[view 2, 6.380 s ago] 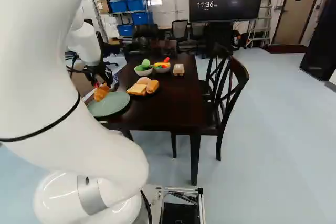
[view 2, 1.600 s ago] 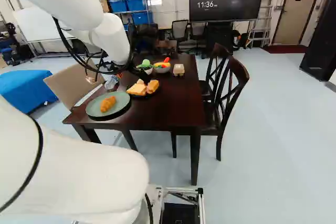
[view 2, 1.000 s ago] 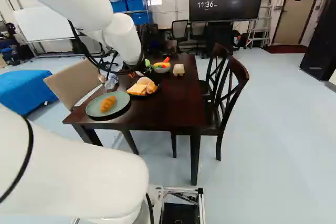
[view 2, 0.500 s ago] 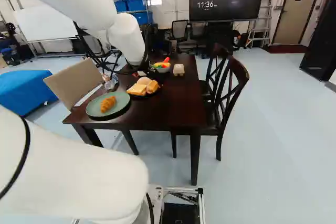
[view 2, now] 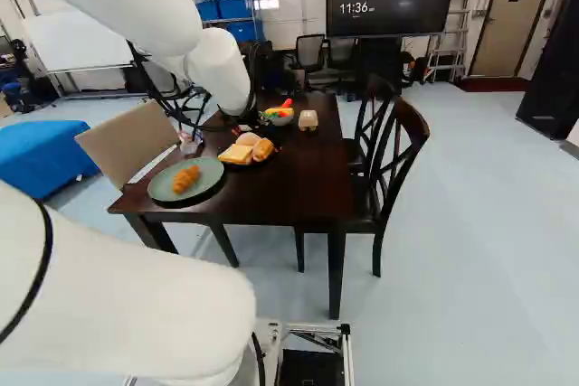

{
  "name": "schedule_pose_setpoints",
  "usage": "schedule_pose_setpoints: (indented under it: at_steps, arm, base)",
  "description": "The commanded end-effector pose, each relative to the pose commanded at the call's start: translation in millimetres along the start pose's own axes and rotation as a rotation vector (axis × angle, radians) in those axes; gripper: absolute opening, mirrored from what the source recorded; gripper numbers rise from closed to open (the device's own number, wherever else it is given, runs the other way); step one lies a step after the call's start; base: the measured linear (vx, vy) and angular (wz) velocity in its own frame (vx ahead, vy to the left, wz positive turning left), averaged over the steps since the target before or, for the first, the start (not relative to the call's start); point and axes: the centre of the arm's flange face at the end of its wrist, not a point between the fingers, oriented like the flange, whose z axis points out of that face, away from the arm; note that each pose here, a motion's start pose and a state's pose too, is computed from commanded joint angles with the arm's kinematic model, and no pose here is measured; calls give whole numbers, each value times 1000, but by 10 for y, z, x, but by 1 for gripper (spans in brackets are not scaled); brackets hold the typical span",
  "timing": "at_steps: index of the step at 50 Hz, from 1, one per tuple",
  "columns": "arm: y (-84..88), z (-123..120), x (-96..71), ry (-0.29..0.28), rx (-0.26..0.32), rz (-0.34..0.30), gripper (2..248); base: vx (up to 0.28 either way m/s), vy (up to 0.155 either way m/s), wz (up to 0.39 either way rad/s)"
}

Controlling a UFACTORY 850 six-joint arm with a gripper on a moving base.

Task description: Move the croissant to the empty plate

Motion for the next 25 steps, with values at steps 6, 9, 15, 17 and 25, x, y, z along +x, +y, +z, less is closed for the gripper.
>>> schedule_pose_setpoints:
  at_steps: [6,9,15,17,25]
  arm:
    - [18,28,-24,12,-5,-7,247]
    - [28,44,-37,18,-8,-11,247]
    - [51,79,-68,33,-14,-20,247]
    - [59,92,-80,39,-17,-23,247]
    - [94,146,-131,63,-26,-38,247]
  base:
    - [0,0,0]
    - [0,0,0]
    - [0,0,0]
    - [0,0,0]
    - [0,0,0]
